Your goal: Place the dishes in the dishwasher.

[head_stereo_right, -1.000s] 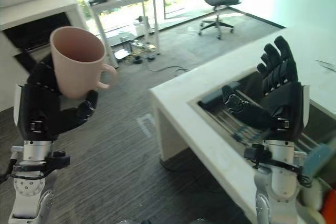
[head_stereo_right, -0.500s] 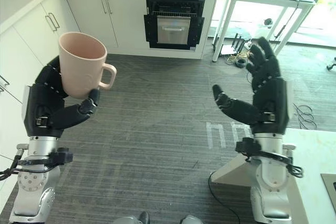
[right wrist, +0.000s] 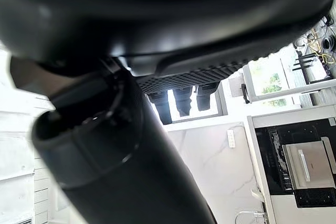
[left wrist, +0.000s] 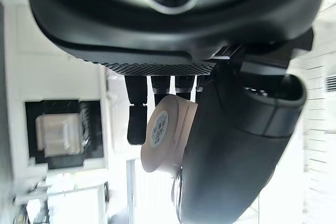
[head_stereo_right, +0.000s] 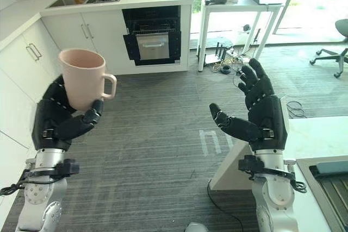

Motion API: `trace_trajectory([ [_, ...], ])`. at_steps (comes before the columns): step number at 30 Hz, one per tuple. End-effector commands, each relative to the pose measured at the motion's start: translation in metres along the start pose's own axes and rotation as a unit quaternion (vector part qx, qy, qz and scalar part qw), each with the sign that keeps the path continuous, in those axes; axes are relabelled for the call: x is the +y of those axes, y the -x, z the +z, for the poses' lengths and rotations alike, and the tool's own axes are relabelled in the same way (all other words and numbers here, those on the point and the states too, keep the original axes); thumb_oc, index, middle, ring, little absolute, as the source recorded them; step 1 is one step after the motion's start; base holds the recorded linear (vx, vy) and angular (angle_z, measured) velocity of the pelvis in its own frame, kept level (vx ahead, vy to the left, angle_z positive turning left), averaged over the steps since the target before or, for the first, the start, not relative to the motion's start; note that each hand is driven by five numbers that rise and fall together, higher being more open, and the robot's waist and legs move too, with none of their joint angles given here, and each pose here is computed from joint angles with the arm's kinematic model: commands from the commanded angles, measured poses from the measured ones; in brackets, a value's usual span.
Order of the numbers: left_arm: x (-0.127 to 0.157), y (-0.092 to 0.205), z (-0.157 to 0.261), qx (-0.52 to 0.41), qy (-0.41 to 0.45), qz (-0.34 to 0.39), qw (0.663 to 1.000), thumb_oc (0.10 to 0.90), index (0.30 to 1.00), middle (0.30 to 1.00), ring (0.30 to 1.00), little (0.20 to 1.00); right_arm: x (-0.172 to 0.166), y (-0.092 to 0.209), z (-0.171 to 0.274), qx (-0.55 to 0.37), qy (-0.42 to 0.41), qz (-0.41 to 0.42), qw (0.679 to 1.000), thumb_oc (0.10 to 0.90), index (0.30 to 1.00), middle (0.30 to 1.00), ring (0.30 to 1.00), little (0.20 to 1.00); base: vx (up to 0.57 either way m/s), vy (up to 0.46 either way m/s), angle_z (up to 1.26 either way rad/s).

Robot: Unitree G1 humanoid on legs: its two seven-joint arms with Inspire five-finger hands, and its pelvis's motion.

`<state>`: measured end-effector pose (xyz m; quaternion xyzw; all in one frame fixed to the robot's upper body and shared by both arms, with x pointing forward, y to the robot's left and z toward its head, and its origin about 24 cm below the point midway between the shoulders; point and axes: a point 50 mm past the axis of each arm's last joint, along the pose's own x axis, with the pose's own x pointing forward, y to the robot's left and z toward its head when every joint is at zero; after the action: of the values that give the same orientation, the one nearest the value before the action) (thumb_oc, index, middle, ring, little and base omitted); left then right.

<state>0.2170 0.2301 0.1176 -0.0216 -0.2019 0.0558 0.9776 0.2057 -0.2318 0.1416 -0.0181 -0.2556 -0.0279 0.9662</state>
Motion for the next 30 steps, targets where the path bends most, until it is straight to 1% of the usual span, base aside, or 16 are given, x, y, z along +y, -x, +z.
trace_trajectory([
  [1, -0.002, -0.019, 0.057, -0.174, 0.015, -0.016, 0.985, 0.400, 0.300, 0.300, 0.300, 0.300, 0.004, -0.020, 0.045, -0.144, -0.017, 0.025, 0.989, 0.800, 0.900, 0.900, 0.900, 0.900, 0.07, -0.154, -0.12],
  [6, -0.005, -0.019, 0.053, -0.166, 0.013, -0.022, 0.986, 0.400, 0.300, 0.300, 0.300, 0.300, 0.008, -0.026, 0.043, -0.142, -0.007, 0.032, 0.989, 0.800, 0.900, 0.900, 0.900, 0.900, 0.12, -0.134, 0.05],
  [10, 0.000, -0.016, 0.048, -0.151, 0.009, -0.020, 0.988, 0.400, 0.300, 0.300, 0.300, 0.300, 0.009, -0.026, 0.039, -0.129, -0.004, 0.038, 0.991, 0.800, 0.900, 0.900, 0.900, 0.900, 0.34, 0.209, 0.03],
  [13, 0.009, -0.008, 0.046, -0.150, 0.016, -0.006, 0.988, 0.400, 0.300, 0.300, 0.300, 0.300, 0.006, -0.025, 0.040, -0.131, 0.021, 0.058, 0.989, 0.800, 0.900, 0.900, 0.900, 0.900, 0.42, 0.231, -0.25],
  [16, 0.005, -0.014, 0.044, -0.151, 0.013, -0.006, 0.988, 0.400, 0.300, 0.300, 0.300, 0.300, 0.005, -0.025, 0.042, -0.134, 0.018, 0.064, 0.989, 0.800, 0.900, 0.900, 0.900, 0.900, 0.42, 0.245, -0.79],
  [21, -0.003, -0.023, 0.049, -0.160, 0.002, -0.037, 0.986, 0.400, 0.300, 0.300, 0.300, 0.300, 0.001, -0.018, 0.044, -0.135, 0.013, 0.053, 0.989, 0.800, 0.900, 0.900, 0.900, 0.900, 0.35, 0.163, -0.22],
  [26, -0.009, -0.027, 0.049, -0.153, 0.005, -0.057, 0.987, 0.400, 0.300, 0.300, 0.300, 0.300, 0.006, -0.014, 0.039, -0.130, -0.008, 0.018, 0.991, 0.800, 0.900, 0.900, 0.900, 0.900, 0.37, 0.181, 0.37],
  [28, -0.013, -0.026, 0.048, -0.153, 0.003, -0.069, 0.986, 0.400, 0.300, 0.300, 0.300, 0.300, 0.012, -0.012, 0.036, -0.128, -0.006, 0.019, 0.992, 0.800, 0.900, 0.900, 0.900, 0.900, 0.26, 0.228, 0.57],
  [30, -0.015, -0.024, 0.049, -0.158, -0.008, -0.064, 0.985, 0.400, 0.300, 0.300, 0.300, 0.300, 0.018, -0.012, 0.033, -0.122, 0.005, 0.036, 0.992, 0.800, 0.900, 0.900, 0.900, 0.900, 0.30, 0.198, 0.20],
])
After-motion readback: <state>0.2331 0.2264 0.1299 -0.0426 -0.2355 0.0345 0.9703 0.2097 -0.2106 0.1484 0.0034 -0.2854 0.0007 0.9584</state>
